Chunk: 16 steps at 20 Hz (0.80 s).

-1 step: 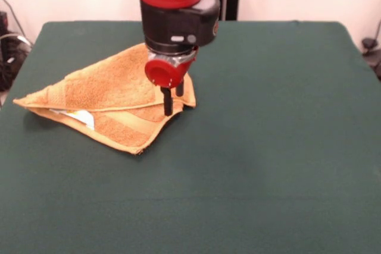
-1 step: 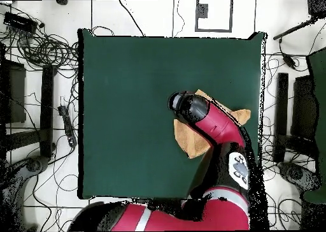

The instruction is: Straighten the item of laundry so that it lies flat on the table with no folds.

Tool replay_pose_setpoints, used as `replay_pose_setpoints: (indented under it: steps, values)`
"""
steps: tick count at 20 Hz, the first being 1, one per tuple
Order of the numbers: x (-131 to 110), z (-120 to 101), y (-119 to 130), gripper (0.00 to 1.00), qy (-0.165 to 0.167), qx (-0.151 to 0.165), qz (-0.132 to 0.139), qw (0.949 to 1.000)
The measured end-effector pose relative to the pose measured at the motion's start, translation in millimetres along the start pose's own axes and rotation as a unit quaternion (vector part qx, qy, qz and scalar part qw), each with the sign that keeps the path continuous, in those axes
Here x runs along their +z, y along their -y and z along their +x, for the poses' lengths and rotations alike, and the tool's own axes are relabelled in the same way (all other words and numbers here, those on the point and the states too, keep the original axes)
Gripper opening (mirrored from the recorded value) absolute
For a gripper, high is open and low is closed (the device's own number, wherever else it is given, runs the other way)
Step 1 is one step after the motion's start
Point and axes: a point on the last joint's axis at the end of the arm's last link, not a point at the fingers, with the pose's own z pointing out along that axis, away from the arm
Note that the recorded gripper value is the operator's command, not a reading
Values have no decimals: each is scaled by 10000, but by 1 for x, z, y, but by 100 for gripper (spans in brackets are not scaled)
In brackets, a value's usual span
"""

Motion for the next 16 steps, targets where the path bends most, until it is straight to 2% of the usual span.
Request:
replay_pose_setpoints:
  steps: [5,10,14,16]
  values:
    - [11,-12,-2,100,17,99,-54,9999]
    - [10,-23,-3,100,-34,257,-105,9996]
    - [2,-14,4,100,-78,294,-86,9995]
    - [-5,0,9,100,-116,274,-96,9995]
